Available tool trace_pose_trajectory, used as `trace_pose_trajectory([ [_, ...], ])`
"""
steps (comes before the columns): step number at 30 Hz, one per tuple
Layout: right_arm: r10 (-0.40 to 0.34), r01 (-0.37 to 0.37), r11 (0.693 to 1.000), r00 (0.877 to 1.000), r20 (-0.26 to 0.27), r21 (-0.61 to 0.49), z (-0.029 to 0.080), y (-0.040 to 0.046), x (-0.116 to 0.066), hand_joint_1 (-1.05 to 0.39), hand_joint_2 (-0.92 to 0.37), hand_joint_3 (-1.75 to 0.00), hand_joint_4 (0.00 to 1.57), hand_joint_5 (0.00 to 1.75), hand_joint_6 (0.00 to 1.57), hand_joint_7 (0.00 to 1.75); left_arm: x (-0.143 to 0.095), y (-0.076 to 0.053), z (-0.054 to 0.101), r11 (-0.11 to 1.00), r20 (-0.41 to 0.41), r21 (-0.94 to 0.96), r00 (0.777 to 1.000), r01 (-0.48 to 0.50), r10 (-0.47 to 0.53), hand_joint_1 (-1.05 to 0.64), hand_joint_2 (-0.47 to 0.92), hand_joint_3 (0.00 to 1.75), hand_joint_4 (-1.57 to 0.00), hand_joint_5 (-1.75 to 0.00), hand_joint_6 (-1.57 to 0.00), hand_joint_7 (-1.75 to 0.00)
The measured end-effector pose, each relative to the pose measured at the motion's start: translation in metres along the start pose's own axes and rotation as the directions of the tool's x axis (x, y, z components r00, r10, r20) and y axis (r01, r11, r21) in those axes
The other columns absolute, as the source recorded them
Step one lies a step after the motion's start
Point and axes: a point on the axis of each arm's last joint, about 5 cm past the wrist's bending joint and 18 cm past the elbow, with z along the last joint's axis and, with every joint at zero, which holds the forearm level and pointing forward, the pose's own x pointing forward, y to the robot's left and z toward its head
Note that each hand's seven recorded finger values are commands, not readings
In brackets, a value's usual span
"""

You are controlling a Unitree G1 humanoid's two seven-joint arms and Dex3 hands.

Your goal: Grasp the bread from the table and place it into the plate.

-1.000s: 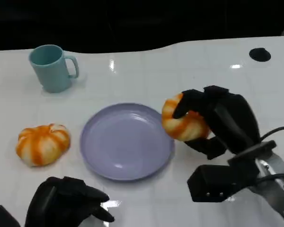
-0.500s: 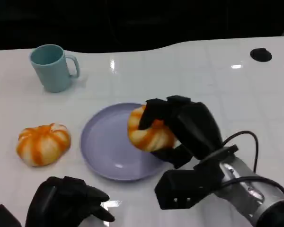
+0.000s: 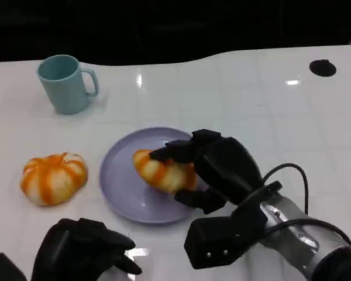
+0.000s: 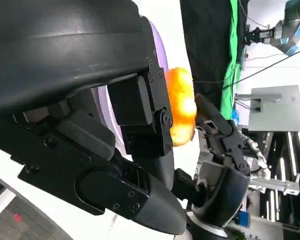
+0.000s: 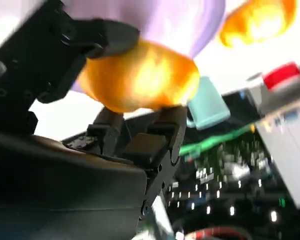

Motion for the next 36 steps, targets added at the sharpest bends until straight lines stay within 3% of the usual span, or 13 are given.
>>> trace_pose_trajectory([
  [4, 0.082, -0.082, 0.996, 0.997, 0.0, -0.017, 0.002, -0.007, 0.002, -0.39, -0.85, -0.08, 0.0, 0.42, 0.35, 0.0, 0.0, 0.0, 0.0, 1.0, 0.0, 0.0, 1.0, 0.0, 0.0, -1.05, 0.79, 0.0, -1.57, -0.35, -1.57, -0.11],
  [12, 0.149, -0.149, 0.989, 0.989, -0.008, -0.016, 0.005, -0.0115, -0.004, -0.43, -0.88, -0.03, 0.0, 0.34, 0.32, 0.0, 0.0, 0.0, 0.0, 1.0, 0.0, 0.0, 1.0, 0.0, 0.0, -1.05, 0.79, 0.0, -1.57, -0.35, -1.57, -0.11],
  [18, 0.14, -0.14, 0.99, 0.99, -0.012, 0.005, 0.004, -0.0182, -0.012, -0.42, -0.88, -0.01, 0.0, 0.42, 0.33, 0.01, 0.0, 0.0, 0.0, 1.0, 0.001, -0.001, 1.0, 0.0, 0.0, -1.05, 0.79, 0.0, -1.57, -0.35, -1.57, -0.11],
  [22, 0.117, -0.117, 0.993, 0.993, -0.005, 0.018, 0.003, -0.0229, -0.02, -0.38, -0.87, 0.0, 0.0, 0.68, 0.4, 0.02, 0.0, 0.0, 0.0, 1.0, 0.001, 0.0, 1.0, 0.0, 0.0, -1.05, 0.79, 0.0, -1.57, -0.35, -1.57, -0.11],
  [26, 0.068, -0.068, 0.995, 0.998, 0.009, 0.072, 0.003, -0.0268, -0.031, -0.28, -0.87, 0.0, 0.16, 0.78, 0.51, 0.07, 0.0, -0.001, 0.0, 1.0, 0.002, 0.002, 1.0, 0.003, -0.003, -1.05, 0.79, 0.0, -1.57, -0.35, -1.57, -0.11],
  [29, 0.025, -0.026, 0.99, 1.0, 0.004, 0.138, 0.003, -0.0303, -0.04, -0.21, -0.86, 0.0, 0.34, 0.78, 0.64, 0.11, 0.0, -0.001, 0.0, 1.0, 0.002, 0.004, 1.0, 0.003, -0.003, -1.05, 0.79, 0.0, -1.57, -0.35, -1.57, -0.11],
  [34, -0.058, 0.061, 0.965, 0.998, -0.018, 0.254, 0.0, -0.0354, -0.057, -0.07, -0.89, -0.02, 0.71, 0.97, 0.92, 0.24, 0.0, -0.001, 0.0, 1.0, 0.002, 0.002, 1.0, 0.003, -0.003, -1.05, 0.79, 0.0, -1.57, -0.35, -1.57, -0.1],
  [35, -0.076, 0.08, 0.957, 0.997, -0.026, 0.28, 0.0, -0.0364, -0.061, -0.06, -0.9, -0.05, 0.75, 1.02, 0.96, 0.28, 0.0, -0.001, 0.0, 1.0, 0.002, 0.002, 1.0, 0.002, -0.002, -1.05, 0.79, 0.0, -1.57, -0.35, -1.57, -0.1],
  [36, -0.089, 0.095, 0.948, 0.995, -0.032, 0.302, 0.0, -0.0369, -0.064, -0.05, -0.82, -0.26, 0.78, 1.11, 0.96, 0.41, 0.0, -0.001, 0.0, 1.0, 0.002, 0.002, 1.0, 0.002, -0.002, -1.05, 0.79, 0.0, -1.57, -0.35, -1.57, -0.1],
])
